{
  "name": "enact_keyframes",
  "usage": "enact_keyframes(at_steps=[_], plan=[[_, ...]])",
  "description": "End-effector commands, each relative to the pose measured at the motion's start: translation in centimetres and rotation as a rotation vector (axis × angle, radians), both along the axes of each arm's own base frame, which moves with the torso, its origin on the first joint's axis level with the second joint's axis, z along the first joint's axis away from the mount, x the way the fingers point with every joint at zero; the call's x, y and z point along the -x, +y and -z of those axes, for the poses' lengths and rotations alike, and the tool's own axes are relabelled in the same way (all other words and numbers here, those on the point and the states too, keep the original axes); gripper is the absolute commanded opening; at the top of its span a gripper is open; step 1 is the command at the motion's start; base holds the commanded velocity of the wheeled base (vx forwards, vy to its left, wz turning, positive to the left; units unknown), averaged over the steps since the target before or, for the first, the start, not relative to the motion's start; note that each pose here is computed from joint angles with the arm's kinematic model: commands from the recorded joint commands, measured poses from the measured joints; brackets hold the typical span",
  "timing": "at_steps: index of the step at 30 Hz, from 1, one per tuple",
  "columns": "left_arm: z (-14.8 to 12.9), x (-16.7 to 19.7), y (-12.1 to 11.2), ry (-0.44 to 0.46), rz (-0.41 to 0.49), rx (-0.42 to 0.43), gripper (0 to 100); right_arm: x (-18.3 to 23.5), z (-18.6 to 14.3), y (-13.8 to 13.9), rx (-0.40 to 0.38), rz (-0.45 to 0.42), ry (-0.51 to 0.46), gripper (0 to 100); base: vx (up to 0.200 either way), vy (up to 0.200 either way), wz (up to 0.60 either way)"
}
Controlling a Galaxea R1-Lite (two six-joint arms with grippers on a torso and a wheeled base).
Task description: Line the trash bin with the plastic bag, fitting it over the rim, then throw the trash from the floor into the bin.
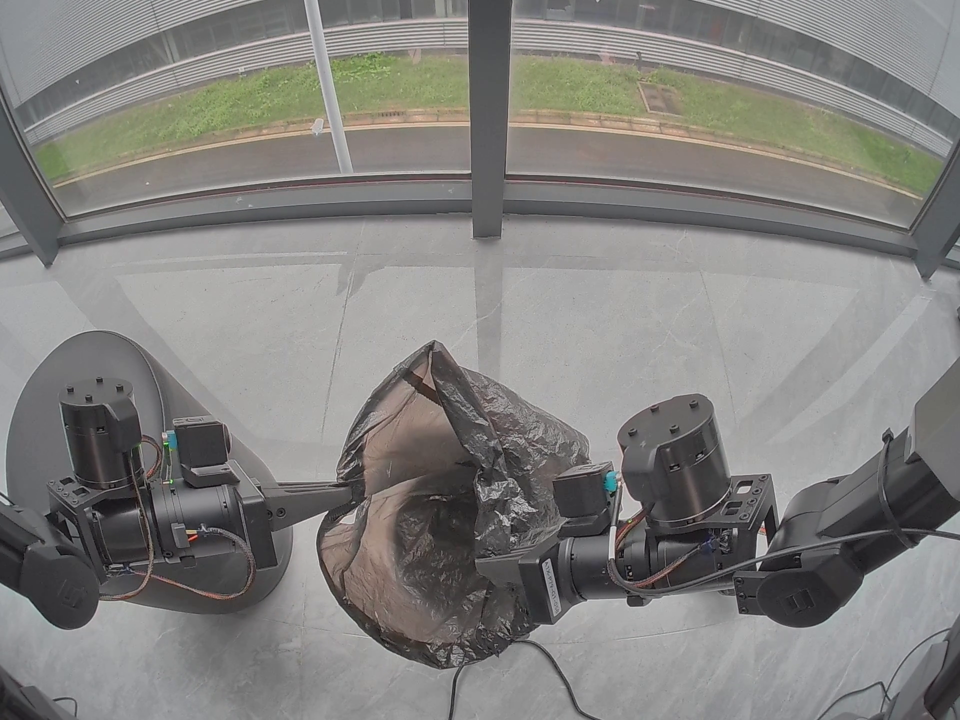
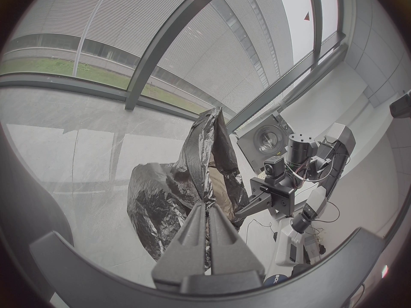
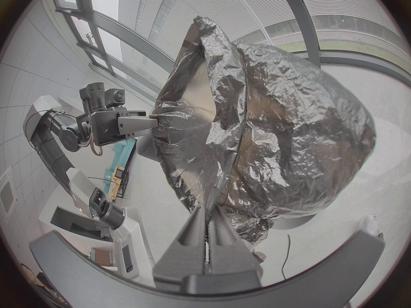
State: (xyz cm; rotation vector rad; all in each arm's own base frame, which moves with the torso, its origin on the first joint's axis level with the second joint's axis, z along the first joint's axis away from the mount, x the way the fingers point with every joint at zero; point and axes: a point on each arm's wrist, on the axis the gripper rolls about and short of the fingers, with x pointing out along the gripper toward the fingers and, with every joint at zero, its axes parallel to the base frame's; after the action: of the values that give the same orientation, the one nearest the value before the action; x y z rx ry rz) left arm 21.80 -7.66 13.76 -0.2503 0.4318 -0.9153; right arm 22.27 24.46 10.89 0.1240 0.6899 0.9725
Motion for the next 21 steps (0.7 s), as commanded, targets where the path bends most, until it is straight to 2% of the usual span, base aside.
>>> enact_keyframes(at_steps=[1, 7, 12, 17, 18, 21], plan=[[0.5, -0.4, 0.0, 0.019, -0.006, -0.006, 0, -0.3, 0.7, -0.2, 0.017, 0.012, 0.015, 0, 0.0, 0.0, 0.0], [1.5, -1.1, -0.2, 0.059, -0.011, -0.018, 0, -1.3, 1.8, -1.0, 0.038, 0.047, 0.043, 0, 0.0, 0.0, 0.0], [1.8, -1.2, -0.3, 0.086, -0.005, -0.011, 0, -1.0, 2.0, -1.6, 0.041, 0.023, 0.08, 0, 0.0, 0.0, 0.0], [1.4, -1.2, -0.5, 0.081, 0.002, 0.003, 0, -0.2, 1.1, -2.2, 0.012, -0.009, 0.091, 0, 0.0, 0.0, 0.0], [0.5, -1.1, -0.8, 0.054, 0.019, 0.023, 0, 0.6, -0.2, -2.7, -0.012, -0.01, 0.116, 0, 0.0, 0.0, 0.0], [-0.2, -0.6, -0.9, 0.046, 0.04, 0.044, 0, 1.2, -1.3, -3.1, -0.027, -0.006, 0.129, 0, 0.0, 0.0, 0.0]])
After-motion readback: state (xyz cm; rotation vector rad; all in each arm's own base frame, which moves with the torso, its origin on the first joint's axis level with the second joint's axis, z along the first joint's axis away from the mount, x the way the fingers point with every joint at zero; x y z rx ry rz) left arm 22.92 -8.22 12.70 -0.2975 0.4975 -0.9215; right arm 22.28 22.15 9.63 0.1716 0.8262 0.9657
